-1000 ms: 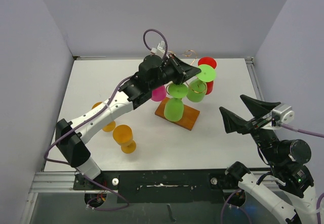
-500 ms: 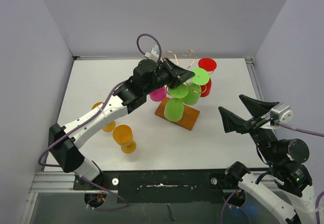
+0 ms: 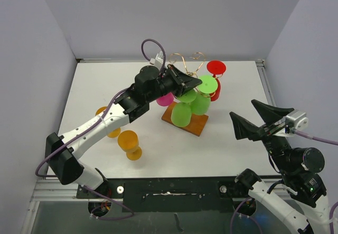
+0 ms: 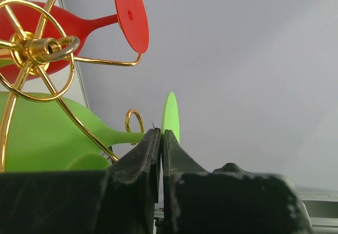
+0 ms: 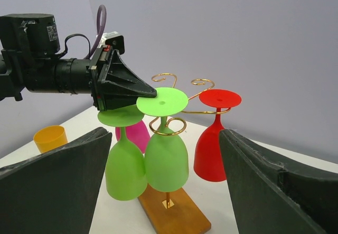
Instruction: Place the wine glass upside down on the wine glass rack
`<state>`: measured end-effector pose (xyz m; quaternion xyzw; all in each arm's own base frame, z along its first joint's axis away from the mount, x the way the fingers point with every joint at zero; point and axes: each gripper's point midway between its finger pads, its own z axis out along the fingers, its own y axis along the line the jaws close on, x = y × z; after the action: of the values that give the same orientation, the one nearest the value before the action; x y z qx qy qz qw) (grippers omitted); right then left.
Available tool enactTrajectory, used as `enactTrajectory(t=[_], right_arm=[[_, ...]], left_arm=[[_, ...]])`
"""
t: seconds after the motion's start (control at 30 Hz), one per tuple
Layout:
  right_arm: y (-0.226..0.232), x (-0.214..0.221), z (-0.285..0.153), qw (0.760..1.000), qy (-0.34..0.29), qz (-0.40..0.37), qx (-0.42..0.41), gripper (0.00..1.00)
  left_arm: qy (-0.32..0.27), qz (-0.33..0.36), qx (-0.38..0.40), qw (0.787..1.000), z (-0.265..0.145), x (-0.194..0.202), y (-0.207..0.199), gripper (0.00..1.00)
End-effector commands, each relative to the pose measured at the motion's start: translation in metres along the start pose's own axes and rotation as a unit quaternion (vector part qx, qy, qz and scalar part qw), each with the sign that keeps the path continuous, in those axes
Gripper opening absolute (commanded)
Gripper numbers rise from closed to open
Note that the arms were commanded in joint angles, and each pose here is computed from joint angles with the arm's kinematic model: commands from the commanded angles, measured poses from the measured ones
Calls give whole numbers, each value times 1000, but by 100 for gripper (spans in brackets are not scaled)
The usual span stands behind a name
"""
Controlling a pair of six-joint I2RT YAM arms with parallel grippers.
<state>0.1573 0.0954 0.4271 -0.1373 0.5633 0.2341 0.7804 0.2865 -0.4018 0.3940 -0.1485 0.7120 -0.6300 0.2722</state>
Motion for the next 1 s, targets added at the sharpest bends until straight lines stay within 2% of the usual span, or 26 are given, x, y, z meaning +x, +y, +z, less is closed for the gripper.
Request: enactTrajectory(t=[0.0, 0.63, 0.97], right_arm=[[-2, -19, 0, 999, -38, 10, 7, 85], [-5, -26, -10, 998, -54, 18, 14, 86], [-6, -27, -16, 998, -59, 23, 16, 86]], left_arm=[[17, -3, 77, 997, -20, 4, -47, 0], [41, 10, 88, 995, -15, 21, -57, 0], [57, 50, 89, 993, -4, 23, -63, 0]])
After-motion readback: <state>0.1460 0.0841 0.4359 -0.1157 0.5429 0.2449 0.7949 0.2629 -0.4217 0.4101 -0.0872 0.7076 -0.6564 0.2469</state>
